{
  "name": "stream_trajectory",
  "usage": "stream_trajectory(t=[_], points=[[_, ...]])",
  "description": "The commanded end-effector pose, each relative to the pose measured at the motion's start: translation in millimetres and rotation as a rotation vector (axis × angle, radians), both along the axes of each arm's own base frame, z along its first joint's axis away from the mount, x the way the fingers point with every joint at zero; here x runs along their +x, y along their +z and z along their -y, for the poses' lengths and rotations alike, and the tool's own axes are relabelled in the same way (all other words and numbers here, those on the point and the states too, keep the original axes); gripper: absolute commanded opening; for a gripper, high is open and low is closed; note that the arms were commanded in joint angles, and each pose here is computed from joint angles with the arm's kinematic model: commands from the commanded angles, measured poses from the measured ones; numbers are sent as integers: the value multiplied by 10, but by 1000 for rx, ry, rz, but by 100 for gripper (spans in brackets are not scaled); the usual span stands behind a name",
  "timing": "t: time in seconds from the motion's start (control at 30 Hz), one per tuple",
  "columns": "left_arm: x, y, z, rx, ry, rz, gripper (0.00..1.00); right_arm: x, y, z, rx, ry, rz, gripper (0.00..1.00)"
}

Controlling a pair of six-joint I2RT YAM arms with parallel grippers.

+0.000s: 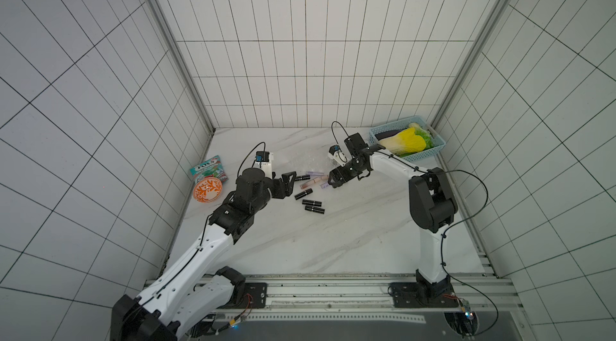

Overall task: Arrange the lipsticks in the organizer
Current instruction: Pick up the lipstick at the center of the board.

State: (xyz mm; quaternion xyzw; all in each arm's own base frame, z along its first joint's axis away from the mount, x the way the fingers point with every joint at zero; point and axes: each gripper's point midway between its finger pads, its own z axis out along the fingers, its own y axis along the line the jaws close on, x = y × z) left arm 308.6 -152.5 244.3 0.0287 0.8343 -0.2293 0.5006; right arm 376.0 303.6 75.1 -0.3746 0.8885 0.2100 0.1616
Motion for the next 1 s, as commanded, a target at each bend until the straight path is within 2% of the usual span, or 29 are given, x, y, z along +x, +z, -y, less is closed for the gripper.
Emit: stream_trajectory(t=[0.0, 0.4, 0.97], points=[[5, 46, -7, -1, -6, 30, 80, 31, -116, 12, -16, 3, -12, 88], [0, 68, -12, -2, -5, 36, 80, 72, -323, 88, -64, -13, -35, 87], [-17, 89, -24, -4, -3, 43, 80, -148, -402, 348, -174, -27, -75, 85]])
